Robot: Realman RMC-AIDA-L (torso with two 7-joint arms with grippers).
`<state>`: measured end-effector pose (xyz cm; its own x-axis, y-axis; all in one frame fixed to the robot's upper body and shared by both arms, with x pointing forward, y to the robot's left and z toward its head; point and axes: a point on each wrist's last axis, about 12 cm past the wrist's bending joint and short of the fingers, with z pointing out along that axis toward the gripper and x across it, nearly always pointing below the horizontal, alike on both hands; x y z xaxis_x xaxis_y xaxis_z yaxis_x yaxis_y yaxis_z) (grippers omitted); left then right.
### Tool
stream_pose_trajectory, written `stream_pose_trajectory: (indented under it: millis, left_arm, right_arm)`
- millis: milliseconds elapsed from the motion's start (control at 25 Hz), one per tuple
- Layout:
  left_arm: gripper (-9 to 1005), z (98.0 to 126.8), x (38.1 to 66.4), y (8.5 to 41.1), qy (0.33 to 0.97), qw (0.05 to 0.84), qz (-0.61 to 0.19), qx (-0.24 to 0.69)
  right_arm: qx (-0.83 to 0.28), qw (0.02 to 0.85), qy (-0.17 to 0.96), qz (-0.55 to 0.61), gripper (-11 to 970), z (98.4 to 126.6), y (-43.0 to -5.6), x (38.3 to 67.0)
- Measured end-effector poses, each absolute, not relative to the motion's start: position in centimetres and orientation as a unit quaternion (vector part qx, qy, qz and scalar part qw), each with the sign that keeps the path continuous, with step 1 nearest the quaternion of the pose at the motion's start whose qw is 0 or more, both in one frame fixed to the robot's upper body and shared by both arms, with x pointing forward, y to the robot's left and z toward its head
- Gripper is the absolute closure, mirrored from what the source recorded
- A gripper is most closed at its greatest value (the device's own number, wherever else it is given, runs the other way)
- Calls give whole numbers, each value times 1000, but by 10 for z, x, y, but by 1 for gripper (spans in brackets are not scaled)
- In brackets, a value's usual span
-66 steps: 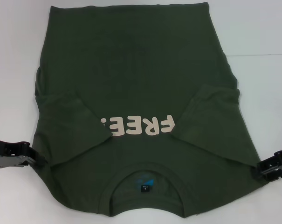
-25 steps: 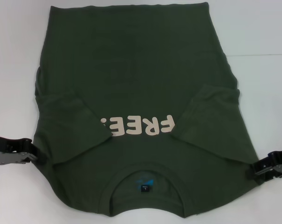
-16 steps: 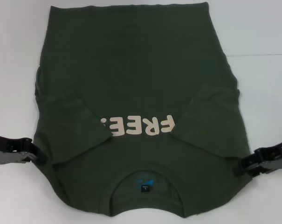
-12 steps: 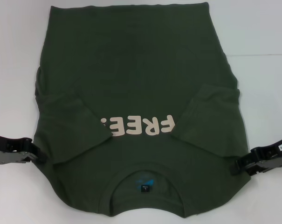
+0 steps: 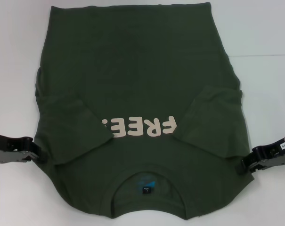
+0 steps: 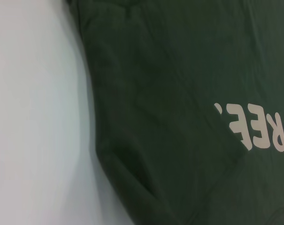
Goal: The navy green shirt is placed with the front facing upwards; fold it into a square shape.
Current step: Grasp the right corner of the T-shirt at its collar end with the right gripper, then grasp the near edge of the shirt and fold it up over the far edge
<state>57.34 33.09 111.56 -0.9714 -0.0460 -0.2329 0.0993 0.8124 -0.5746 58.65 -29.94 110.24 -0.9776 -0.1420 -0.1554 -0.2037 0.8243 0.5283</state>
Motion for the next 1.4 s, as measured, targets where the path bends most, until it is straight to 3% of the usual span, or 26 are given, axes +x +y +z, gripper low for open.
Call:
stream_pose_trajectory:
  millis: [320,760,1120,1400]
  left_arm:
    - [944,1117,575,331,945,121,-305,16]
    - [944,1118,576,330,944,122,-307,18]
    - [945,1125,569,336,941,100,-322,26]
    - [945,1133,546,343,924,50,-377,41]
  right_arm:
    - [-100,53,955,275,813,1104,-297,588]
    - [-113,56,952,278,920,1107,-295,591]
    - [-139,31,943,299,919,1118,-296,584]
    - [-170,-18,931,323,917,1125,-302,568]
